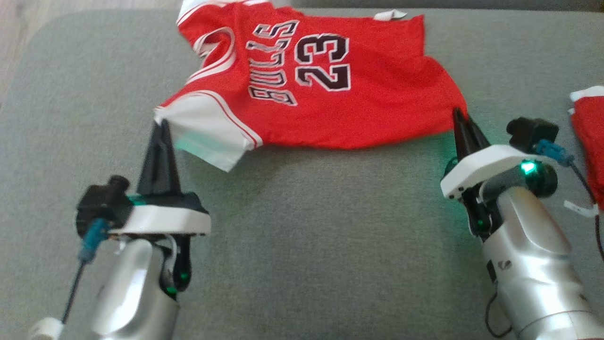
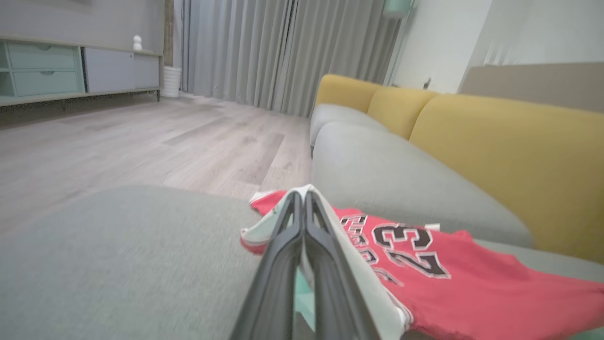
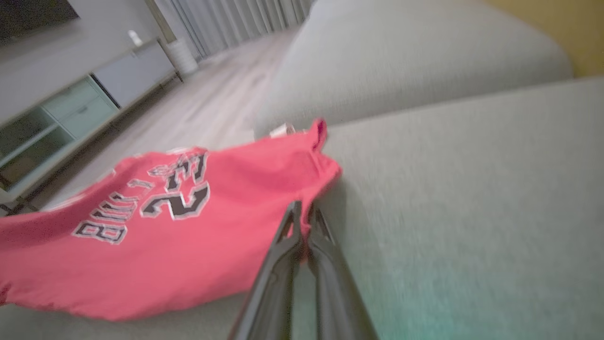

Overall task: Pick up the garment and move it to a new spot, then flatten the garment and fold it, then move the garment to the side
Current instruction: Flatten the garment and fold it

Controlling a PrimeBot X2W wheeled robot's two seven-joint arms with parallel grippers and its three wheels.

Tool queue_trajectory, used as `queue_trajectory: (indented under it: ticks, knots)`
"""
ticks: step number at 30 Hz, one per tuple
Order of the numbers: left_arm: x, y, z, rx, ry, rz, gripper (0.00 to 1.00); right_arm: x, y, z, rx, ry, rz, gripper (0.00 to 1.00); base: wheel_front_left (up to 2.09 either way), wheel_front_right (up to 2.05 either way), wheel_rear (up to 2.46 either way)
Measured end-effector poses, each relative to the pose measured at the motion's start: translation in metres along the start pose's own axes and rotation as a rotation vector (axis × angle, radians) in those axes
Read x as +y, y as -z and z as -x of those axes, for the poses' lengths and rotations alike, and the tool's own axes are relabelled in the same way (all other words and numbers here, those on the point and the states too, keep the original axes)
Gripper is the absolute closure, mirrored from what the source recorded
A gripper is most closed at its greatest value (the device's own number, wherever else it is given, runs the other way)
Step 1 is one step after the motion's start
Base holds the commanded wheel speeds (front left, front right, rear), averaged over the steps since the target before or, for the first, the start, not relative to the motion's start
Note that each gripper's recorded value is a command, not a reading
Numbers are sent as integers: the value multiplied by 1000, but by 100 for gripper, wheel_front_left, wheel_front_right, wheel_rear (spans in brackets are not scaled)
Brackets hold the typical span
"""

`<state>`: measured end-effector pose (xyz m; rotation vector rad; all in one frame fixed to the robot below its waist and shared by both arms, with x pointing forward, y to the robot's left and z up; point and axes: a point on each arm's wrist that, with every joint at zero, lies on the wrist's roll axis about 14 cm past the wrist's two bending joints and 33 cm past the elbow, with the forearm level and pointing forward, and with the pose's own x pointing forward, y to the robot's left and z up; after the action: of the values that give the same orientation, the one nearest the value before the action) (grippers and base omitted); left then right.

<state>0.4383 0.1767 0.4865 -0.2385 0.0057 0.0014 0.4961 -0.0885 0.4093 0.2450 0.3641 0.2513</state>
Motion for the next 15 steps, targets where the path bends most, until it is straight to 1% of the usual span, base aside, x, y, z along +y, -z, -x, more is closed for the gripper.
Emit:
queue_trajectory:
  ticks: [3,6,7,8,11,12,15]
  knots:
    - [-6,-31,-5,-95,22,35,100,8,-39,8,-127,-39,19,100,0,0,0]
    - [-13,-70,-8,-212,47,61,100,13,-86,23,-268,-81,61,100,0,0,0]
    - [-13,-70,-8,-212,47,61,100,13,-86,23,-268,-81,61,100,0,0,0]
    - [-17,-86,-8,-259,63,68,100,15,-104,30,-320,-95,78,100,0,0,0]
    - [-30,-146,-8,-430,108,108,100,20,-156,58,-466,-134,142,100,0,0,0]
    - [-46,-190,-3,-554,163,115,100,23,-189,80,-560,-154,196,100,0,0,0]
    - [-66,-254,17,-737,237,141,100,32,-230,116,-673,-179,273,100,0,0,0]
